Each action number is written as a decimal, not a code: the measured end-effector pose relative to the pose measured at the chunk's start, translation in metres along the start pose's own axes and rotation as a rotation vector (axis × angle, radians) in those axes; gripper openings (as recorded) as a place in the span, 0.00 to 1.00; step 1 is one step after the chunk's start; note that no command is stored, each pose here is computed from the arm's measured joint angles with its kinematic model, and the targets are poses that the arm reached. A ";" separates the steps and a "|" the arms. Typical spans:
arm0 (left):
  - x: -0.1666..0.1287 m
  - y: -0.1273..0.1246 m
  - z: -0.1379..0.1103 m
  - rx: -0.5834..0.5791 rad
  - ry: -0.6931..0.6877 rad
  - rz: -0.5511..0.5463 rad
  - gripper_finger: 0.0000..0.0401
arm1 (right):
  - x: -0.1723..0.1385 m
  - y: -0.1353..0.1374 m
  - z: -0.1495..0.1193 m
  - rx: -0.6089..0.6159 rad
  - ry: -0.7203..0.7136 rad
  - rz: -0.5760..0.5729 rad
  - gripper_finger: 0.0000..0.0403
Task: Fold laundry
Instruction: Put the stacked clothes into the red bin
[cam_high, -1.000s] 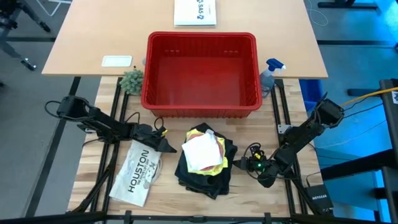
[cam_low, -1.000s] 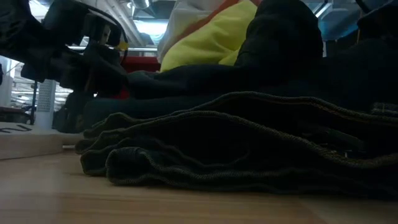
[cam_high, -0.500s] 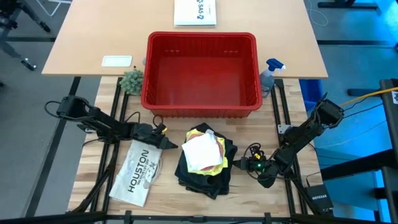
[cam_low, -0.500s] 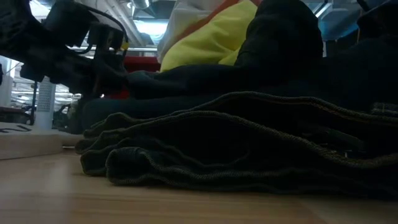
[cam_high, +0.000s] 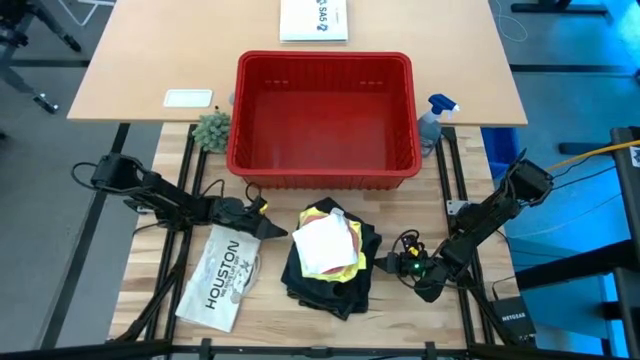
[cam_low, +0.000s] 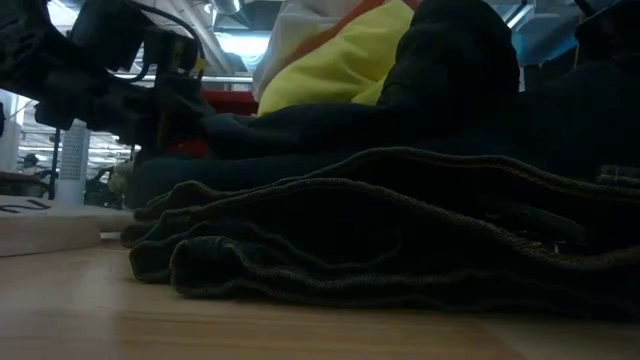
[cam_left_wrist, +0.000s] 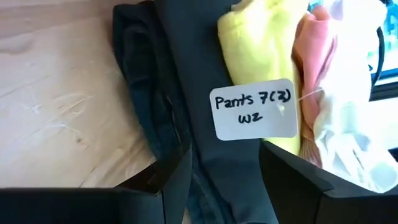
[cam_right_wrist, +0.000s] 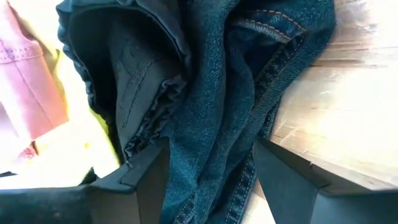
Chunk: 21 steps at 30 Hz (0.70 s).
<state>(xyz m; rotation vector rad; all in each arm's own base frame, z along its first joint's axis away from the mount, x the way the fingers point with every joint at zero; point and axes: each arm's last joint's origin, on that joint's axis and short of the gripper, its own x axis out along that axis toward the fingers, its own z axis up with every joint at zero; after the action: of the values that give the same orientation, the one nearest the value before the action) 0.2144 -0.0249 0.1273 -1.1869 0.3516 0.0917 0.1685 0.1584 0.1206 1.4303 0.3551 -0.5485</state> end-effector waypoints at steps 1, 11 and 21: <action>0.000 0.000 0.000 -0.002 0.000 0.000 0.44 | 0.000 0.000 0.000 0.000 0.000 0.000 0.55; 0.009 -0.002 -0.010 0.415 0.185 0.086 0.44 | 0.000 0.000 0.000 -0.008 -0.002 -0.003 0.55; 0.011 -0.006 0.004 0.083 0.197 0.033 0.52 | 0.000 0.000 0.000 -0.056 -0.002 -0.003 0.55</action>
<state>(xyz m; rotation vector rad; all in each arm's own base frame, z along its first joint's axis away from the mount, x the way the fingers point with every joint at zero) 0.2274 -0.0245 0.1309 -1.1108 0.5436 -0.0112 0.1684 0.1582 0.1204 1.3757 0.3685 -0.5384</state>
